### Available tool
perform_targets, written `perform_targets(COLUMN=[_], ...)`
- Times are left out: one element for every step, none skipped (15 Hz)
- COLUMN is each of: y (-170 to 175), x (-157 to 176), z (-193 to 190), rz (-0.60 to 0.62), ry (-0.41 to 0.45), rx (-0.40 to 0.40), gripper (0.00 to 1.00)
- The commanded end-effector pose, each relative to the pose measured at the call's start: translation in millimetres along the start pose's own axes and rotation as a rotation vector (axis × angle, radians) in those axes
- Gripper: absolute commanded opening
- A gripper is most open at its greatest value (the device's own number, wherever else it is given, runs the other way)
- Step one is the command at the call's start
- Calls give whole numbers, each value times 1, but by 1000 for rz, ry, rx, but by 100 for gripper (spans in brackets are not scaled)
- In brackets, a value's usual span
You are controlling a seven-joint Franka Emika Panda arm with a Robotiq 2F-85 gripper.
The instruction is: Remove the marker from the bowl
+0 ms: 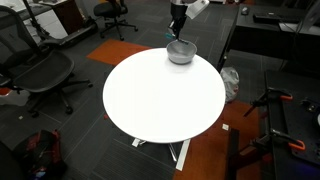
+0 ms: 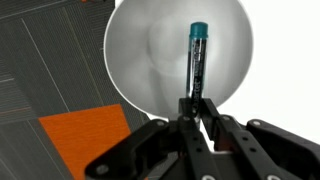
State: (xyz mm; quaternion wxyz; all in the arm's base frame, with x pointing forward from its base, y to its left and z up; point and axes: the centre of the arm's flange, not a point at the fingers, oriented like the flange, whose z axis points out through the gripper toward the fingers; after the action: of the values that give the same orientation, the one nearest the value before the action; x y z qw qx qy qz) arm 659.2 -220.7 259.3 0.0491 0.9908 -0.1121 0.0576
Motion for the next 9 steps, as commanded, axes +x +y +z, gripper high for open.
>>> perform_targets(y=[-20,-29,-38,-48,-61,-72,-85,-98,-113], x=[-32,-39,-46,-54,-63,-72,-81,-90,-98], z=[-53,-63,-72,-78,-85,-89,-93,-97,-99], rz=[47,62,75,95,112,127,139,144,146], ry=[15,26,36,42,44,46,45,45,41], rx=[-17,-8,-2,3,8,11,8,10,6], gripper=[4,4,4,4,4,4,4,4,4])
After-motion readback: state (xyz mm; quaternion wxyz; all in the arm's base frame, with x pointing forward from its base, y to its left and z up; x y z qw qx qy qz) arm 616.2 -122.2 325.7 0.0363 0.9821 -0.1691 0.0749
